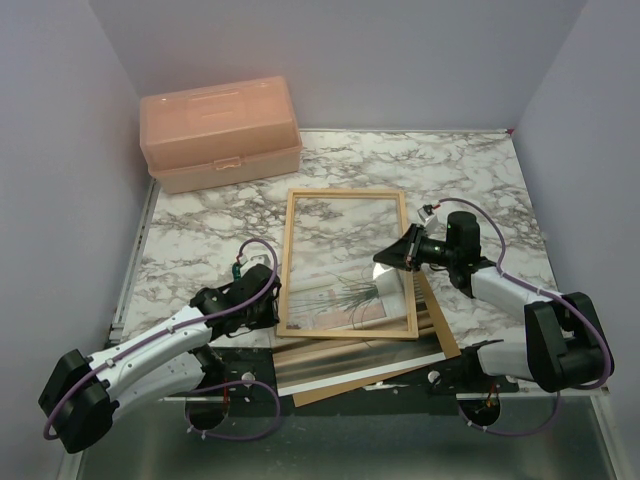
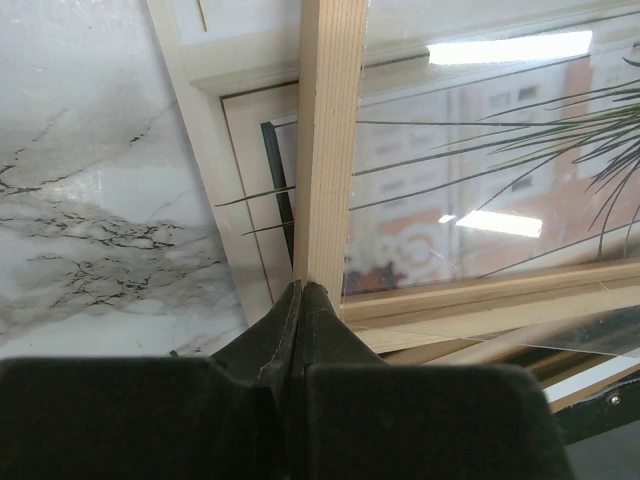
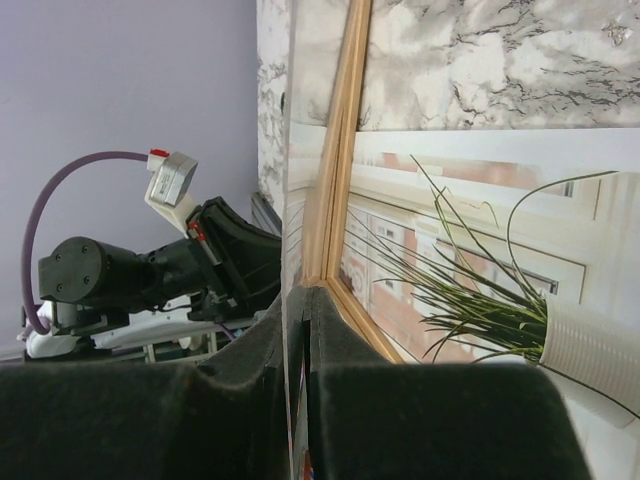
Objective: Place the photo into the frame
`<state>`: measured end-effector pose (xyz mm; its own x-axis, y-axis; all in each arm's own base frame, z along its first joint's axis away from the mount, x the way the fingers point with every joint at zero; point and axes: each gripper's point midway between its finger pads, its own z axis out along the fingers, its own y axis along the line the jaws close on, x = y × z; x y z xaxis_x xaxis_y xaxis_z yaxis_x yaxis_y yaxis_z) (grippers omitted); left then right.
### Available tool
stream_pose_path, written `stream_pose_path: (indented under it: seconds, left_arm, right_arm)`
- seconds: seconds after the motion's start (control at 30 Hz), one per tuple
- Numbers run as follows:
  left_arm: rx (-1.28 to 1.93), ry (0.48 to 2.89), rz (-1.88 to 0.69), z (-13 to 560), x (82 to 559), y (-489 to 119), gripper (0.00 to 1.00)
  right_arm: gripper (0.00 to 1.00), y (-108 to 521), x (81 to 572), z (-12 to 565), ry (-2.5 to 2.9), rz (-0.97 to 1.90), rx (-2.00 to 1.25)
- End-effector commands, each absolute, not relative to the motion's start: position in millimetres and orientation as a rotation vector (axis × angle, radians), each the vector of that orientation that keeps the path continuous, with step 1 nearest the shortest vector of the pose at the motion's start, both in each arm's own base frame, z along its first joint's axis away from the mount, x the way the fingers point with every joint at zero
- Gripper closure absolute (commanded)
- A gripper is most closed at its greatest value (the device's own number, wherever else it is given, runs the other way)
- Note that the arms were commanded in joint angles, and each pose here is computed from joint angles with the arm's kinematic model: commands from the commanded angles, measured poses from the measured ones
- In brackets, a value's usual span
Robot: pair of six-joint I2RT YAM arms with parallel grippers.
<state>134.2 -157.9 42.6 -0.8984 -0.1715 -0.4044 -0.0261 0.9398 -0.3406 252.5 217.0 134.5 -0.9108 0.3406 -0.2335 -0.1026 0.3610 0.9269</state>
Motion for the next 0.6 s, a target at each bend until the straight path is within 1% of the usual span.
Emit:
stream_pose_path:
  seconds: [0.0,0.33,0.57]
  left_arm:
    - [-0.12,2.693,-0.358,33,128,-145,1.0]
    - [-0.11,2.699,-0.35,33,128,-145,1.0]
    - [-0.107,2.699,-0.347,33,128,-145,1.0]
  right_arm:
    - [0.91,216,255,131,2.238,1.525,0.162]
    - [0.91,212,253,110,2.291,1.464,0.155]
    - [0.91,217,252,128,2.213,1.535,0.137]
